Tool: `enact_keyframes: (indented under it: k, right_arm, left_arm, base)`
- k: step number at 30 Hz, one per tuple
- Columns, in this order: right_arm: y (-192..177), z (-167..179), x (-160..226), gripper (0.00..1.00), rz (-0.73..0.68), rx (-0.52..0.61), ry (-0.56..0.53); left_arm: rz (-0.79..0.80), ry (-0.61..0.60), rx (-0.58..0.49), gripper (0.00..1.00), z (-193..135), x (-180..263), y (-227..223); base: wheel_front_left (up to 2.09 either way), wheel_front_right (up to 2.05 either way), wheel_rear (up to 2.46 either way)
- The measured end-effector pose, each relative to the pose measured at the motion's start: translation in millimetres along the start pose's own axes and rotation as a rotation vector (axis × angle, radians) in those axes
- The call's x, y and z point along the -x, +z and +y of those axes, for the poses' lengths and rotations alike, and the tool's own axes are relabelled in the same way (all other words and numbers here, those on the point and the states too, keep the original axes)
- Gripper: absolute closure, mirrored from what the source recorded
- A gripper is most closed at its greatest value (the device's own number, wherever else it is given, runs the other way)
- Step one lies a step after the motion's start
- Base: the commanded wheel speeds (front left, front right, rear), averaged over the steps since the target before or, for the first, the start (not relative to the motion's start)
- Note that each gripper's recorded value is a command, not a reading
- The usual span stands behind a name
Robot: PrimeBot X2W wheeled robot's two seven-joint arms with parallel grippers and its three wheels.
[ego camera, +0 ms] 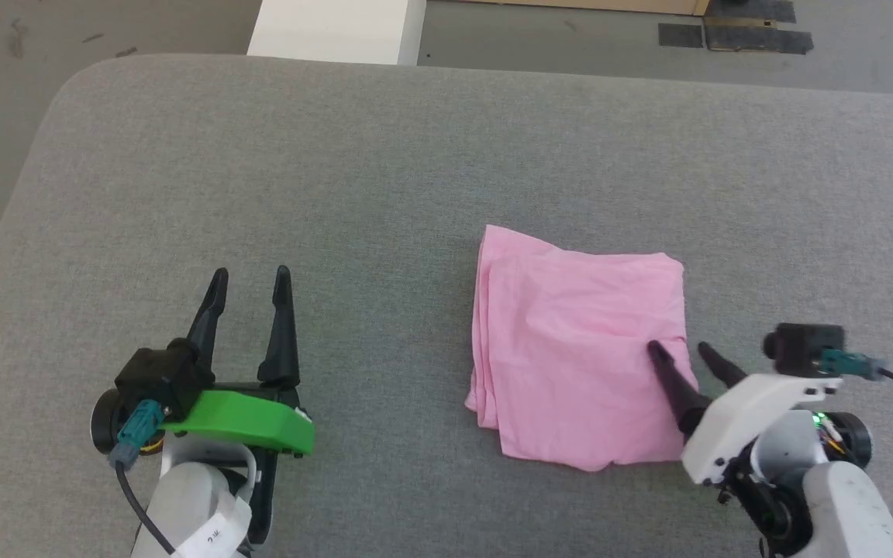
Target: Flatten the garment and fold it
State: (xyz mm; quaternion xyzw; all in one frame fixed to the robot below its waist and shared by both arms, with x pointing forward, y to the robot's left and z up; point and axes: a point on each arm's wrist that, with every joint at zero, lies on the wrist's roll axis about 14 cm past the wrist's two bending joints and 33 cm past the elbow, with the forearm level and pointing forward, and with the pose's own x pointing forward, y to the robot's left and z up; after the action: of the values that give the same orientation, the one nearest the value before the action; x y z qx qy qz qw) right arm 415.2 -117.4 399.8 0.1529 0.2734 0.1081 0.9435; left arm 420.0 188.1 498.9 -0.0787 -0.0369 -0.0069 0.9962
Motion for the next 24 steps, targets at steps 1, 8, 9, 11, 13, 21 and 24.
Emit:
enact_keyframes:
  k: [1, 8, 9, 11, 13, 21, 24]
  right_arm:
    - [-3, 3, -2, 0.00, 0.017, 0.008, 0.008]
    - [-23, 12, -7, 1.00, 0.133, 0.099, 0.021]
    - [-25, 12, -7, 1.00, 0.145, 0.112, 0.018]
    - [-27, 11, -6, 1.00, 0.162, 0.139, 0.012]
    - [-24, 10, -6, 1.00, 0.161, 0.172, 0.002]
    - [14, -51, 12, 1.00, 0.169, 0.533, -0.159]
    - [32, -82, 25, 1.00, 0.176, 0.642, -0.225]
  left_arm:
    - [0.000, 0.002, 0.000, 0.00, 1, 0, 0]
    - [0.000, 0.011, -0.003, 0.00, 3, 1, 0]
    - [0.000, 0.011, -0.003, 0.00, 3, 1, 0]
    - [0.001, 0.010, -0.002, 0.00, 3, 0, -1]
    - [0.001, 0.010, -0.001, 0.00, 2, -1, -1]
    - [-0.007, -0.041, 0.004, 0.00, -16, -18, -5]
    - [0.003, -0.091, 0.001, 0.00, -32, -26, -12]
  base:
    - [0.00, 0.00, 0.00]
    - [0.00, 0.00, 0.00]
    - [0.00, 0.00, 0.00]
    - [0.00, 0.00, 0.00]
    - [0.00, 0.00, 0.00]
    - [0.00, 0.00, 0.00]
    - [0.00, 0.00, 0.00]
